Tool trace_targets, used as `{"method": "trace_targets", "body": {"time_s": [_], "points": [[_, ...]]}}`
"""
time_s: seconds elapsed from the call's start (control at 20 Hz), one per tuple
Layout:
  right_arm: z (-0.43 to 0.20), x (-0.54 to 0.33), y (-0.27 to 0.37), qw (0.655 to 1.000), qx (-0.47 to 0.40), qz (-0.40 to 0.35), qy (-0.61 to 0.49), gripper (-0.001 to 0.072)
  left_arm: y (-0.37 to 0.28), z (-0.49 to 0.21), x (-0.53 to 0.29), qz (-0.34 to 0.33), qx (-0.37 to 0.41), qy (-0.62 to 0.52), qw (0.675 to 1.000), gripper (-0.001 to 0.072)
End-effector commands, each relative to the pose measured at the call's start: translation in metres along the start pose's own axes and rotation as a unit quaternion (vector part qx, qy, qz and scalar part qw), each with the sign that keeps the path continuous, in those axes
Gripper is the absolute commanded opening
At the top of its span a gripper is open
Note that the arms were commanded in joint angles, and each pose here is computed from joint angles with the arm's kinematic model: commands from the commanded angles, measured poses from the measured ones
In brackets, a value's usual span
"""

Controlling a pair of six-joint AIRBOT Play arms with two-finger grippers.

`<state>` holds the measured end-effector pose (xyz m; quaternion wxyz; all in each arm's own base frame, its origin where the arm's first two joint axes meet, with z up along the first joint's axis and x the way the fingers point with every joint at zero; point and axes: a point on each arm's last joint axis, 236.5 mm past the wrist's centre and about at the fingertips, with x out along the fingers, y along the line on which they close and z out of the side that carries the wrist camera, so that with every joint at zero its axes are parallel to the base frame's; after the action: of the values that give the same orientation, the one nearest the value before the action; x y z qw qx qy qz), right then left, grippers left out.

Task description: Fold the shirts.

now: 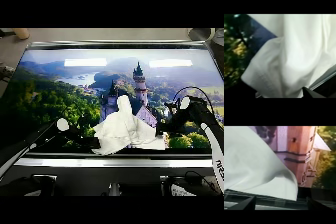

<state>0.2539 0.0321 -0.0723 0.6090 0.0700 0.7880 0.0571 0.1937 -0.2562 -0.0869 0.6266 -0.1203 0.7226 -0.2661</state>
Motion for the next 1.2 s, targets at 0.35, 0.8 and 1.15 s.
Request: {"method": "trace_targets", "body": {"time_s": [0.35,0.8,1.15], "points": [[0.019,0.044,0.042,0.993,0.030,0.110,0.033,0.0448,-0.025,0.019,-0.003,-0.027,0.023,-0.058,0.998,0.0027],[0.057,-0.231,0.060,0.929,-0.088,0.027,-0.359,0.0020,-0.074,0.086,-0.334,0.105,0.149,-0.450,0.874,0.0025],[-0.133,-0.489,0.095,0.655,-0.081,0.046,-0.750,0.0020,-0.150,-0.042,-0.589,0.076,0.147,-0.725,0.668,0.0025]]}}
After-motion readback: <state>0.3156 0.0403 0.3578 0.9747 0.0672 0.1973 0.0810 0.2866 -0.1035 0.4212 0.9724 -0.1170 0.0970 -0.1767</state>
